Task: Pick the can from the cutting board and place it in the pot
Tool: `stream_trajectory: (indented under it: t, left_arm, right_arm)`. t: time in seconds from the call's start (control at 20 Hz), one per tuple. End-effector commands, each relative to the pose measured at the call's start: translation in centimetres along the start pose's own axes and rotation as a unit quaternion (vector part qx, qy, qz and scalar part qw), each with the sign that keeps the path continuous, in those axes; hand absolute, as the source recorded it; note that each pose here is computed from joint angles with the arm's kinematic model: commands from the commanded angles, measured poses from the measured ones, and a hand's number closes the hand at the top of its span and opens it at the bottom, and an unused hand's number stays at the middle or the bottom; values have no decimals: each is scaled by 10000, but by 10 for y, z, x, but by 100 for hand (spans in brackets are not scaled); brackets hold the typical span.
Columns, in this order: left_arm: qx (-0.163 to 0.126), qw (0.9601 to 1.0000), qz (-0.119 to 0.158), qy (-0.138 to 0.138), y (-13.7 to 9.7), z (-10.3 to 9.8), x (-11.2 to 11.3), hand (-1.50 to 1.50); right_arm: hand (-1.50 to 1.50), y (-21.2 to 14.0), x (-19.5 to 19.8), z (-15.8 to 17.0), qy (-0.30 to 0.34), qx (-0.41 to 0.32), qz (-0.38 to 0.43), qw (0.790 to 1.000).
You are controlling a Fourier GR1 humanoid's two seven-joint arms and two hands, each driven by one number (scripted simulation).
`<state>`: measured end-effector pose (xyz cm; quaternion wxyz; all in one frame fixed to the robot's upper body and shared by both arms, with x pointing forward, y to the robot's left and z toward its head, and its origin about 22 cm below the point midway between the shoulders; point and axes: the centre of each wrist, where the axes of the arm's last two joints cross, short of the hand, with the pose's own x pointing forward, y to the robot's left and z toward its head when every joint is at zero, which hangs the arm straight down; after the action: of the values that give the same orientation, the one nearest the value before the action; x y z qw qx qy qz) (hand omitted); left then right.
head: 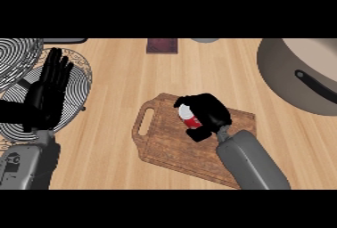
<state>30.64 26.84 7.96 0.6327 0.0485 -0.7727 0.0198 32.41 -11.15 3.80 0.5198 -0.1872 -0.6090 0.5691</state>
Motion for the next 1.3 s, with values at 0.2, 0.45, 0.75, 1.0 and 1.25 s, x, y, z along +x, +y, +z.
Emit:
stream_trajectory:
  t: [0.2, 0.45, 0.75, 1.0, 1.25]
  left_arm:
    - [-50, 10000, -5, 33, -12, 3, -4, 0]
    - [-64, 10000, 61, 7, 14, 4, 2, 0]
    - [46, 9999, -13, 131, 15, 4, -7, 0]
    - [-15, 10000, 47, 29, 3, 19, -21, 0]
    - [4, 10000, 13, 79, 3, -3, -5, 0]
  right_arm:
    - [150, 27, 22, -21, -283, 20, 332, 9990]
    - [150, 20, 11, 1, -81, -459, 523, 9975]
    - [150, -34, 27, 22, 291, -1316, 549, 9893]
    - [150, -9, 95, 24, 5, -1118, 752, 9909]
    - [150, -36, 89, 48, 586, -2248, 912, 9683]
